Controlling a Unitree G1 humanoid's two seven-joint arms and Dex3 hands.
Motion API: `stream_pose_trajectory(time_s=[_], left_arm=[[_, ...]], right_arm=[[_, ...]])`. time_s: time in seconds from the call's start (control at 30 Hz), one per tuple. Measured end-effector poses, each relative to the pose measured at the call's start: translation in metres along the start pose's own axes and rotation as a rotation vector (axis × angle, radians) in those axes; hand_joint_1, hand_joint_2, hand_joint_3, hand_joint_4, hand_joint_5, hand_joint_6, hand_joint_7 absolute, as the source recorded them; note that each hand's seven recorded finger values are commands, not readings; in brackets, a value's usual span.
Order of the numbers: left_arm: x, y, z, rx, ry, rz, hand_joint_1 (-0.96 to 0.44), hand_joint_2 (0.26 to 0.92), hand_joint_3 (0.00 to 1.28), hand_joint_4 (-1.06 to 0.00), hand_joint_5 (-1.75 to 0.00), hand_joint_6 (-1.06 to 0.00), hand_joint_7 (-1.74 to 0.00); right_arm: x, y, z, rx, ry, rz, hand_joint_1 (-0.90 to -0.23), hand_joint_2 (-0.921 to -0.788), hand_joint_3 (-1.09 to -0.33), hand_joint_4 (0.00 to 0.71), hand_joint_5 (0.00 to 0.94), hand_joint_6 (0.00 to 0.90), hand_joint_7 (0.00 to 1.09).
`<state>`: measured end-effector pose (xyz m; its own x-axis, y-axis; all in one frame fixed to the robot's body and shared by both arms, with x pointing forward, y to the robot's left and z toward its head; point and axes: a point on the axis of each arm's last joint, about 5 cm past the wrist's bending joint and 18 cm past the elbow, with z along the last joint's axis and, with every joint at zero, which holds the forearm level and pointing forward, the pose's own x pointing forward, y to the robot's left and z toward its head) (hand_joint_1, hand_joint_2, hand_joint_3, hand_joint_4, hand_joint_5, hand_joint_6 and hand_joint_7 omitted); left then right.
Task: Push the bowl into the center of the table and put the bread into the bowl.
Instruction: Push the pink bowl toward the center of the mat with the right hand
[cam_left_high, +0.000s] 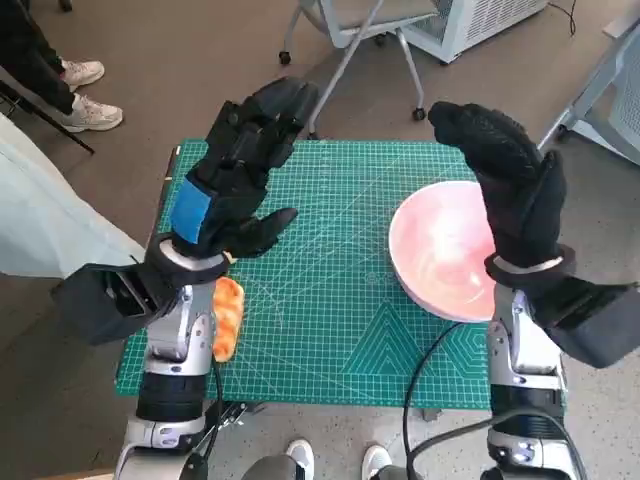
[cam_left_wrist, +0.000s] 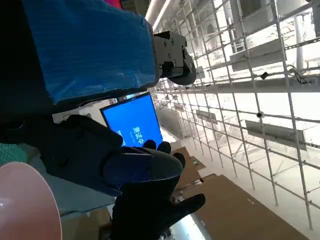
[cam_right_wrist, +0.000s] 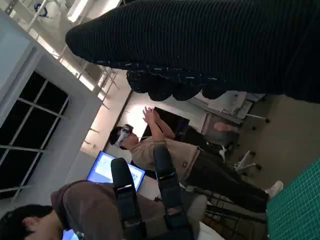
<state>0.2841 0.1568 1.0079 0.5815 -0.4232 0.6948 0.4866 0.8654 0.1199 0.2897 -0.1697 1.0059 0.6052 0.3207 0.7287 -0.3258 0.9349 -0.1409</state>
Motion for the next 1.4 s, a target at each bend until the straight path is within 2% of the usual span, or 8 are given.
stream_pose_trajectory(time_s=[0.37, 0.43, 0.53, 0.73, 0.93, 1.07, 1.2, 1.4], left_arm=[[0.0, 0.0, 0.0, -0.007, 0.008, 0.0, -0.53, 0.921, 0.36, -0.15, 0.0, 0.0, -0.55], [0.0, 0.0, 0.0, -0.007, 0.008, 0.0, -0.53, 0.921, 0.36, -0.15, 0.0, 0.0, -0.55], [0.0, 0.0, 0.0, -0.007, 0.007, 0.0, -0.53, 0.921, 0.36, -0.15, 0.0, 0.0, -0.55], [0.0, 0.001, 0.0, -0.003, 0.005, 0.004, -0.54, 0.921, 0.36, -0.15, -0.01, 0.0, -0.55], [-0.001, 0.001, -0.001, 0.002, 0.001, 0.006, -0.56, 0.921, 0.36, -0.16, -0.01, 0.0, -0.55], [-0.001, 0.0, -0.001, 0.007, 0.003, 0.007, -0.57, 0.921, 0.36, -0.17, -0.01, 0.0, -0.55], [-0.002, 0.0, -0.002, 0.023, 0.004, 0.012, -0.57, 0.921, 0.37, -0.17, -0.01, 0.0, -0.56], [-0.002, 0.0, -0.002, 0.028, 0.006, 0.017, -0.57, 0.921, 0.37, -0.17, -0.01, 0.0, -0.56]], right_arm=[[-0.0007, -0.003, 0.001, -0.006, -0.001, -0.002, -0.683, -0.921, -0.759, 0.168, 0.004, 0.001, 0.59], [-0.0028, -0.007, 0.0, -0.003, 0.001, -0.012, -0.683, -0.921, -0.757, 0.175, 0.007, 0.004, 0.59], [-0.0089, -0.02, -0.002, -0.019, 0.018, -0.037, -0.685, -0.921, -0.75, 0.194, 0.007, 0.049, 0.53], [-0.0271, -0.052, -0.01, -0.105, 0.077, -0.208, -0.694, -0.921, -0.759, 0.195, 0.002, 0.077, 0.47], [-0.0387, -0.071, -0.018, -0.19, 0.165, -0.371, -0.69, -0.921, -0.775, 0.164, 0.0, 0.076, 0.4], [-0.0476, -0.084, -0.022, -0.231, 0.251, -0.471, -0.662, -0.921, -0.813, 0.135, 0.0, 0.073, 0.37], [-0.0589, -0.092, -0.026, -0.248, 0.34, -0.559, -0.63, -0.921, -0.863, 0.106, 0.0, 0.072, 0.35], [-0.0761, -0.093, -0.035, -0.211, 0.461, -0.641, -0.604, -0.921, -0.912, 0.071, 0.0, 0.098, 0.27]])
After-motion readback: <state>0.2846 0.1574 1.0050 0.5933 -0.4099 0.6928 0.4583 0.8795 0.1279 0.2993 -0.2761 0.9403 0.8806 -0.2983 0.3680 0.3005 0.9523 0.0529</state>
